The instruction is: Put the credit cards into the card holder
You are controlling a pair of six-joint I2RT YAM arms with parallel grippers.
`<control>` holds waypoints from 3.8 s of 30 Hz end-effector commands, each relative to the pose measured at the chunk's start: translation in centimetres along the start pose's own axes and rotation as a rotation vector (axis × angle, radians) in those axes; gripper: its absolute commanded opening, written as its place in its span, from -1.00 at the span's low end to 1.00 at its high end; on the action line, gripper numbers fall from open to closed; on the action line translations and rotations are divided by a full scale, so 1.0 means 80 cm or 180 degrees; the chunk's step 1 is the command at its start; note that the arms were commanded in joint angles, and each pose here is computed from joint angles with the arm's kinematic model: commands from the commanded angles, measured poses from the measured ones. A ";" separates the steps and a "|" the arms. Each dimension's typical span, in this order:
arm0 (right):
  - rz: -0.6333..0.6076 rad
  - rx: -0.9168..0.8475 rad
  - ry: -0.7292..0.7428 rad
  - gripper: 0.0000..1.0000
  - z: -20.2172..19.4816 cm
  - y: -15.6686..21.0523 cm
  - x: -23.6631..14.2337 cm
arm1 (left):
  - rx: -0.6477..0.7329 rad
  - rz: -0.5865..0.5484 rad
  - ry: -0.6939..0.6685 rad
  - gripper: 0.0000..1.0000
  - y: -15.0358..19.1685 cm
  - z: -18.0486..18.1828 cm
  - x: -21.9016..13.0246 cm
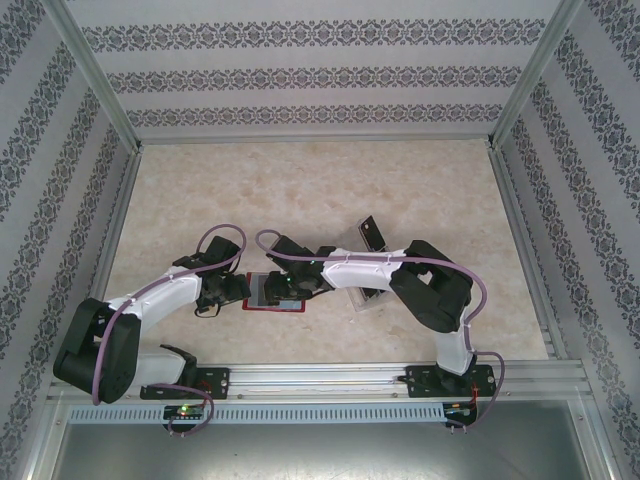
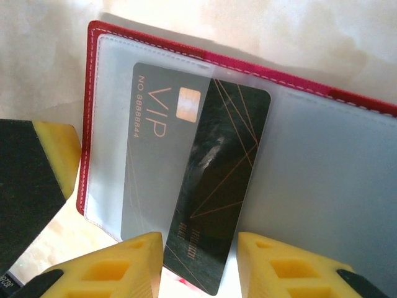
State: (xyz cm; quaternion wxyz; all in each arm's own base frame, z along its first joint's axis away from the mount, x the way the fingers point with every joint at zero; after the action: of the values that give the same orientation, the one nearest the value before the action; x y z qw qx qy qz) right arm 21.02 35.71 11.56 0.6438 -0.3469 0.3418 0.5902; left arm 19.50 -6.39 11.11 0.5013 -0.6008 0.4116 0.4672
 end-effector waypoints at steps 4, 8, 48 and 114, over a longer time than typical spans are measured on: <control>0.0072 -0.0136 -0.0030 -0.25 0.019 0.005 0.012 | 0.0000 0.0118 0.0201 0.64 0.012 -0.006 0.015; 0.0125 -0.0162 -0.0023 -0.25 0.022 0.008 0.019 | 0.0001 0.0129 0.0196 0.64 0.014 -0.006 0.016; -0.0031 -0.0130 -0.0005 -0.24 0.022 -0.011 0.010 | 0.0002 0.0131 0.0212 0.64 0.014 -0.006 0.016; -0.0236 -0.0166 -0.0171 -0.27 -0.018 0.005 -0.087 | -0.0008 0.0056 0.0227 0.64 0.009 -0.009 0.002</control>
State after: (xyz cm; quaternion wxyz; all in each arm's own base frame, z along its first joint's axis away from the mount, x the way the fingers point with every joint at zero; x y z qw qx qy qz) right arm 19.53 27.87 16.13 0.6359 -0.4164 0.3311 0.5591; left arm 19.40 -6.38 11.23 0.5018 -0.6066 0.4087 0.4618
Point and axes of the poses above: each hand's point on the last joint's axis, 136 mm out from that joint toward the fingers, its own x axis out along the fingers, its own z axis along the line the jaws close on, y = z × x, the point moved 10 cm from there along -x, back along the fingers, and after that the axes turned 13 degrees about x, right-handed, at the moved point
